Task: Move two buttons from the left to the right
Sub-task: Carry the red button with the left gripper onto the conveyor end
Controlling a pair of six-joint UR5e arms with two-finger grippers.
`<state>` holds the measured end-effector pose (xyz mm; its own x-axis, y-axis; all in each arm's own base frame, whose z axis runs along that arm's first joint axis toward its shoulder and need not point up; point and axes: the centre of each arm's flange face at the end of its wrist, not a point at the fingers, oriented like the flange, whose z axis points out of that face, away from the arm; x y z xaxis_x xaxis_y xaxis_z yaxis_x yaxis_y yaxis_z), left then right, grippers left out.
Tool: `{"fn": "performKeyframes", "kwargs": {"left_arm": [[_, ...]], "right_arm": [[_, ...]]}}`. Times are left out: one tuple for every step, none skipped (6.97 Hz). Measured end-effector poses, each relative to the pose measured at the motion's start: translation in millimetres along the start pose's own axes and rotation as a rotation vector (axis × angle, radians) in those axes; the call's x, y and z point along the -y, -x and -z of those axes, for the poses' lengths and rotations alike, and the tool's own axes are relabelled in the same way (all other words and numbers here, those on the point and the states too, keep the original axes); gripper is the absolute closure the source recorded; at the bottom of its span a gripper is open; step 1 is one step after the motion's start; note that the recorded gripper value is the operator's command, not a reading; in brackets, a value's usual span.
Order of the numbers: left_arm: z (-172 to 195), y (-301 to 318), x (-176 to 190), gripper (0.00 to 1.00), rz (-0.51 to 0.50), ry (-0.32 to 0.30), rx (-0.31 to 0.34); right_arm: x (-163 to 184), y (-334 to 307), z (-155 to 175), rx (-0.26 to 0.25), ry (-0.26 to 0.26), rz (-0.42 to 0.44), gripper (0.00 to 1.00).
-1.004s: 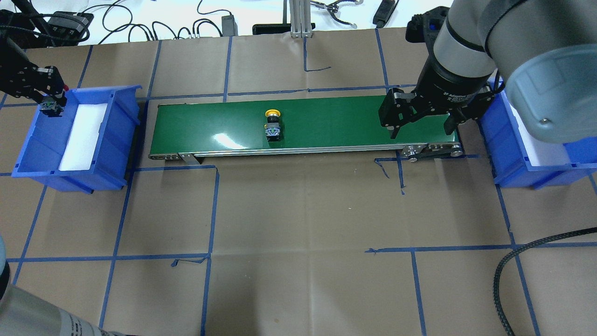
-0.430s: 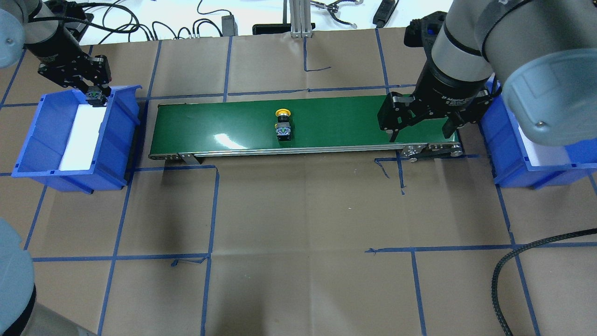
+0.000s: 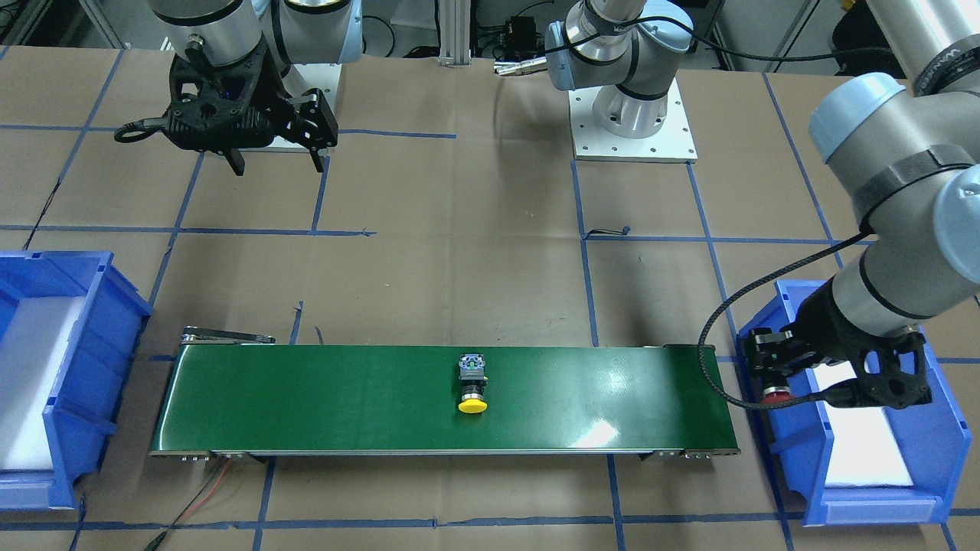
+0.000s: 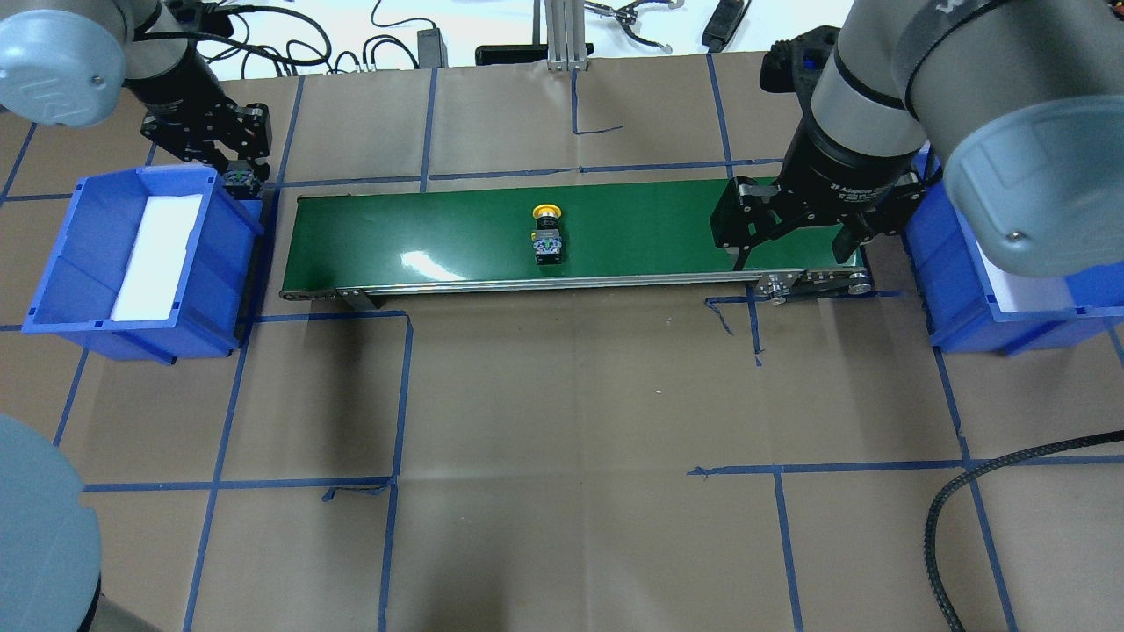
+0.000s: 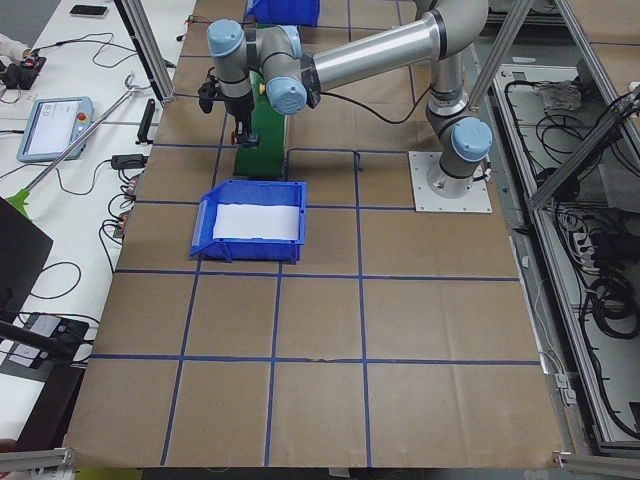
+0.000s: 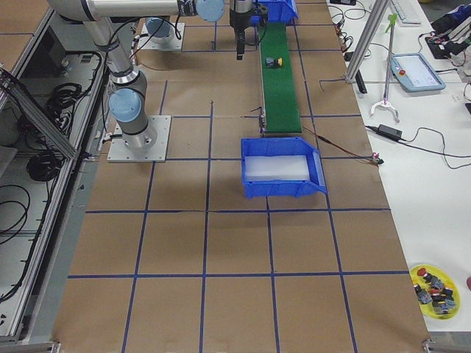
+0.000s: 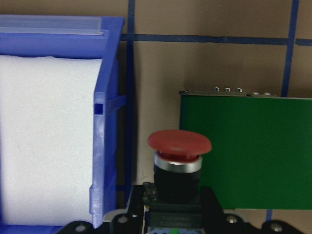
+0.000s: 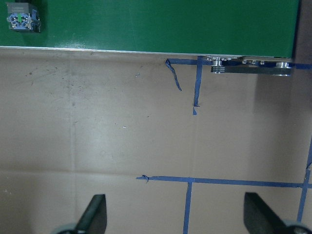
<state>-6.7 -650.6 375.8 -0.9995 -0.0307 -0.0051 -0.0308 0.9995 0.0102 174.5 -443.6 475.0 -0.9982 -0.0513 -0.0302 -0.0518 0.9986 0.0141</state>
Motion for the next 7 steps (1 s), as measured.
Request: {"fn": "performKeyframes", "kwargs": {"left_arm": [[-10.4,-23.6,-0.9,0.95,0.009,0.016,-0.004],[-24.8,-36.6,-4.6,0.95,0.022,0.039,-0.007],[-40.1,-42.3,-9.9,0.95,0.035,0.056,-0.009],[-55.6,-44.9,-14.9,0.95,0.041,0.063,-0.010],[-70.1,-45.9,-18.5,0.95,0.041,0.056,-0.009],[-83.9,-46.0,-19.5,0.95,0.037,0.028,-0.007],[-94.9,-45.9,-18.9,0.95,0.035,-0.004,-0.003]], "right_arm": [[0.0,0.0,0.0,0.000,0.000,0.000,0.00],[0.0,0.0,-0.1,0.000,0.000,0.000,0.00],[0.0,-0.2,-0.1,-0.001,0.000,0.000,0.00],[0.0,-0.3,-0.1,-0.002,0.000,0.000,0.00],[0.0,-0.3,-0.1,-0.003,0.000,0.000,0.00],[0.0,-0.4,-0.1,-0.003,0.000,0.000,0.00],[0.0,-0.4,-0.1,-0.004,0.000,0.000,0.00]]}}
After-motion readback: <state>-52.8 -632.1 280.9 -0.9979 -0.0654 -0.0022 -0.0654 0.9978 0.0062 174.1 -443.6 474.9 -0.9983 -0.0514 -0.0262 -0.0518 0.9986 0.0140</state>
